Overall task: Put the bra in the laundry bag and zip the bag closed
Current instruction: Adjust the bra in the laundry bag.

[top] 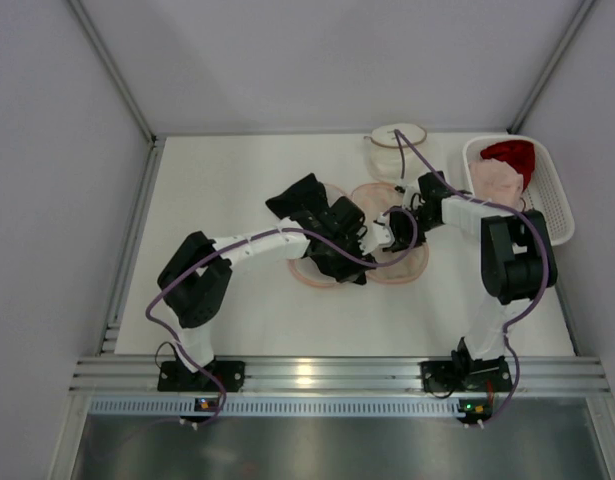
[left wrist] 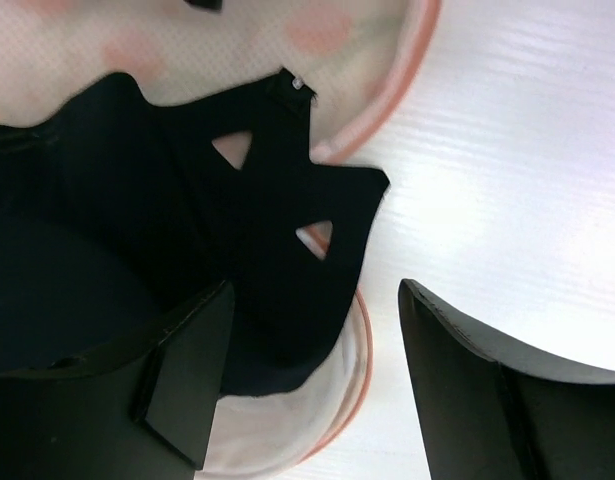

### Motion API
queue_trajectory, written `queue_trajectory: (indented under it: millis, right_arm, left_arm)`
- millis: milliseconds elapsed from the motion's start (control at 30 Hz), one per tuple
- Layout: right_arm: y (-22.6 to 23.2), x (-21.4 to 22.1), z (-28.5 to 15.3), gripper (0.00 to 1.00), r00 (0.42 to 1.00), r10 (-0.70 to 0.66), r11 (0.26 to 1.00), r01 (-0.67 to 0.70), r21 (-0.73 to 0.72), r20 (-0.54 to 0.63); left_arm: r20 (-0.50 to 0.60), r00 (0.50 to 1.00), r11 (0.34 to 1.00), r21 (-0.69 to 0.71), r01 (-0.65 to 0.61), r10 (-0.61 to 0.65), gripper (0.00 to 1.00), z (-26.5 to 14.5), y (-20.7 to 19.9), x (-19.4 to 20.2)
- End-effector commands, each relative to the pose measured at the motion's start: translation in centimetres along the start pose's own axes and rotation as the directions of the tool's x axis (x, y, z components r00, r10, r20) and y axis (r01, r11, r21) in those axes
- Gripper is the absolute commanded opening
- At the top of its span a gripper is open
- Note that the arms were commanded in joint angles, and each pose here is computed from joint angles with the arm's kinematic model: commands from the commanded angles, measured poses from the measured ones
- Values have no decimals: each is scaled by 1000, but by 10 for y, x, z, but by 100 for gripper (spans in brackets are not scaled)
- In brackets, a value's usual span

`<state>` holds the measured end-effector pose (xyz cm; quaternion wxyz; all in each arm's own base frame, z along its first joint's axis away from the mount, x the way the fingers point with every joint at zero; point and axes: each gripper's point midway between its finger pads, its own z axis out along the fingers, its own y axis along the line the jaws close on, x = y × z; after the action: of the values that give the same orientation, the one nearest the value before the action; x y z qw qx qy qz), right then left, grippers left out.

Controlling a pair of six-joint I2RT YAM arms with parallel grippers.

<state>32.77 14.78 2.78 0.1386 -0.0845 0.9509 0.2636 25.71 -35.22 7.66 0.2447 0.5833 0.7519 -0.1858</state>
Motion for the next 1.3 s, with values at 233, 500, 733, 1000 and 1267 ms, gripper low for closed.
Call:
queue_trajectory:
  millis: [233, 500, 733, 1000, 1267]
  right_arm:
    - [-14, 7, 3, 38, 999, -11, 1000, 12, 26, -31]
    - [-19, 11, 2, 37, 999, -23, 999, 25, 44, -48]
    - [-31, 17, 3, 36, 993, -71, 993, 79, 87, -97]
    - [-38, 10, 4, 35, 989, -98, 988, 110, 110, -113]
    - [-29, 11, 1, 34, 970, -196, 975, 208, 75, -142]
  left_arm:
    - [54, 998, 955, -292, 56, -42, 79, -8, 60, -41]
    - [-42, 998, 946, -323, 32, -48, 73, 22, 75, -17]
    - [-39, 999, 982, -189, -7, 0, 40, 8, 45, -8]
    - [-17, 994, 990, 100, -102, 104, 9, -22, -23, 19]
    - [-36, 987, 960, 242, -141, 154, 55, -24, -47, 35]
